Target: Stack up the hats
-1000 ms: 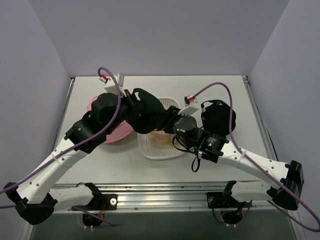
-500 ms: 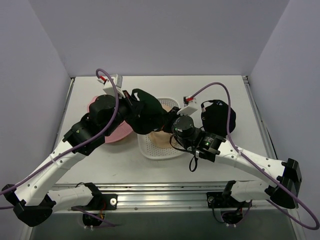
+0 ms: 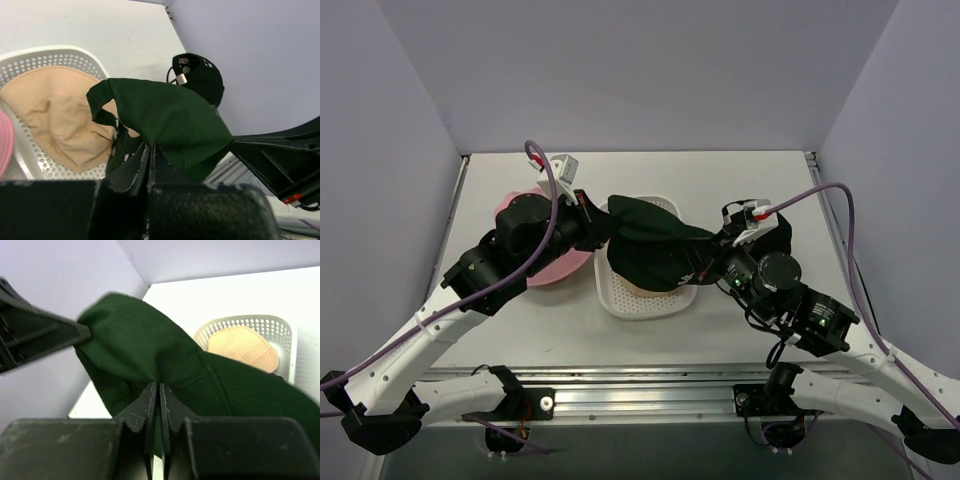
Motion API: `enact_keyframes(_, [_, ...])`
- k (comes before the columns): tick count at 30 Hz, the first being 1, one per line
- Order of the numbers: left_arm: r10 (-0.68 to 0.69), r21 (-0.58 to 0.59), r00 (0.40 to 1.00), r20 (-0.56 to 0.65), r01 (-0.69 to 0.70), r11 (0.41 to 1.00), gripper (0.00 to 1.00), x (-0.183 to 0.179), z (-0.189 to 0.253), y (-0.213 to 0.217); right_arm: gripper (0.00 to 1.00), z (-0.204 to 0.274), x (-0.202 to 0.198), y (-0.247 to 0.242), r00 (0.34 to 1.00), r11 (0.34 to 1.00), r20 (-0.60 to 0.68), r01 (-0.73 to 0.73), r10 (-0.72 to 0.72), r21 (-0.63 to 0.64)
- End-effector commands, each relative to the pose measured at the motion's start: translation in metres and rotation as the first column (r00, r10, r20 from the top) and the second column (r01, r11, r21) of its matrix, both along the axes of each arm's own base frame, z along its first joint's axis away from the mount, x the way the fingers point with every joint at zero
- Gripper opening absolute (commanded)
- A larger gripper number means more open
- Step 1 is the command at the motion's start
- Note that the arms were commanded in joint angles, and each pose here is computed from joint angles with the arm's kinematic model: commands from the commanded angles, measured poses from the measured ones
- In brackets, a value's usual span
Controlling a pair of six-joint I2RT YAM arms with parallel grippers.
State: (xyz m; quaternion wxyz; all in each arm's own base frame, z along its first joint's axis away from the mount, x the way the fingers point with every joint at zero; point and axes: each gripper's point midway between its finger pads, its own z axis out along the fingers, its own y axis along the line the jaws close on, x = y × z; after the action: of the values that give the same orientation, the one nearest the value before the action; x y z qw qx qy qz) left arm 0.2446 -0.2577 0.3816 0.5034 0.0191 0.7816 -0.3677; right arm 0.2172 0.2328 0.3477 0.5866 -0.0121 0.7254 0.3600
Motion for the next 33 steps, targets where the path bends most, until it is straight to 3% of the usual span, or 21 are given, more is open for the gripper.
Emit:
enact_keyframes(1, [0.001,-0.032,0.998,0.063,0.001,0.999,0.02,-0.008,0.032,0.015,0.00,-0.039,-0.006,-0.018,1.000,0.983,-0.006,-0.012,0.011,-0.182])
enact_keyframes(21, [-0.047,-0.052,0.996,0.078,0.051,0.997,0.02,-0.017,0.038,0.012,0.00,-0.022,-0.026,-0.042,0.996,0.988,0.073,-0.034,0.045,-0.151])
enact_keyframes(33, [-0.057,-0.046,0.997,0.057,0.059,0.997,0.02,-0.014,0.034,0.006,0.00,-0.007,-0.052,-0.035,0.968,0.978,0.157,-0.179,0.195,-0.111])
